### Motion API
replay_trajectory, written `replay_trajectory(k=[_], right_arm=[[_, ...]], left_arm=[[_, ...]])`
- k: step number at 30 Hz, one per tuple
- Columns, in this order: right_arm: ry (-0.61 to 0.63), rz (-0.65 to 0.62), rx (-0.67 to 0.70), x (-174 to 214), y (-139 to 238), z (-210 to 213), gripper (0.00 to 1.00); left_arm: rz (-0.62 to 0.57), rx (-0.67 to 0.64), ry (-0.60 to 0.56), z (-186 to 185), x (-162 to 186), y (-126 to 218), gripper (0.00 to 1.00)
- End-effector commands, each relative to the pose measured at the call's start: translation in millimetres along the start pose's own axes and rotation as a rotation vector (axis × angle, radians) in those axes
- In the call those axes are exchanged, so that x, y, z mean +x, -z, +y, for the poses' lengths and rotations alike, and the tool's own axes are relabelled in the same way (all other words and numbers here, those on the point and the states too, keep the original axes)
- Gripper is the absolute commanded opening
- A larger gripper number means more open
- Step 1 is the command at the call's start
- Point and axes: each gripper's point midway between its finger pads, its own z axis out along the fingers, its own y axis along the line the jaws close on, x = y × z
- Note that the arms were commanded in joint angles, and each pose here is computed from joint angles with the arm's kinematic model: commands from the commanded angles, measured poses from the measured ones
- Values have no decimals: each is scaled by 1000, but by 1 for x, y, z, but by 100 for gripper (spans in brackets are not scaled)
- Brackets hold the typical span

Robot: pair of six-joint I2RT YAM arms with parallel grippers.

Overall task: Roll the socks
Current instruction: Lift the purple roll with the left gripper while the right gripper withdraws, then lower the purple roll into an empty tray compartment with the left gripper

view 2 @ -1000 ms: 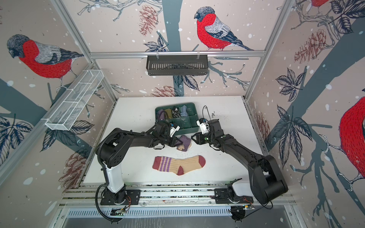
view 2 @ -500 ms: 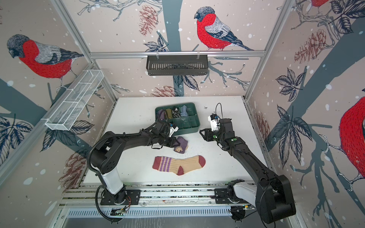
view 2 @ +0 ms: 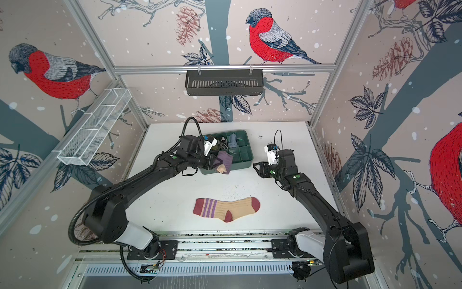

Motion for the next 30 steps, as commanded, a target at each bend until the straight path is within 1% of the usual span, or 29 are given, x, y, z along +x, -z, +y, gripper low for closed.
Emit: replay_trajectory(k=[1, 3, 6, 11, 13, 14, 16, 19, 24, 30], right_arm=[[3, -37, -23, -10, 1, 6, 46], [2, -35, -28, -9, 0, 7, 46], [5, -37, -34, -9, 0, 9, 46], [8, -41, -43, -10, 0, 12, 46], [4, -41, -44, -9, -1, 11, 46], [5, -40, -47, -9, -1, 12, 46], [8, -38, -49, -8, -2, 12, 46], [6, -35, -48, -8, -4, 12, 46], [7, -34, -45, -8, -4, 11, 46], [4, -28, -41, -6, -5, 10, 46]], left_arm=[[-40, -98, 8, 22, -8, 15, 0], [-76, -116, 27, 33, -13, 22, 0], [-121, -108, 61, 46, -18, 26, 0], [-151, -51, 113, 59, -17, 25, 0], [-178, -51, 127, 65, -21, 27, 0], [-176, -58, 146, 72, -14, 25, 0], [-189, -59, 167, 80, -13, 26, 0], [-185, -30, 201, 90, -9, 22, 0], [-170, -39, 233, 104, 0, 15, 0], [-140, -140, 237, 127, 4, 11, 0]])
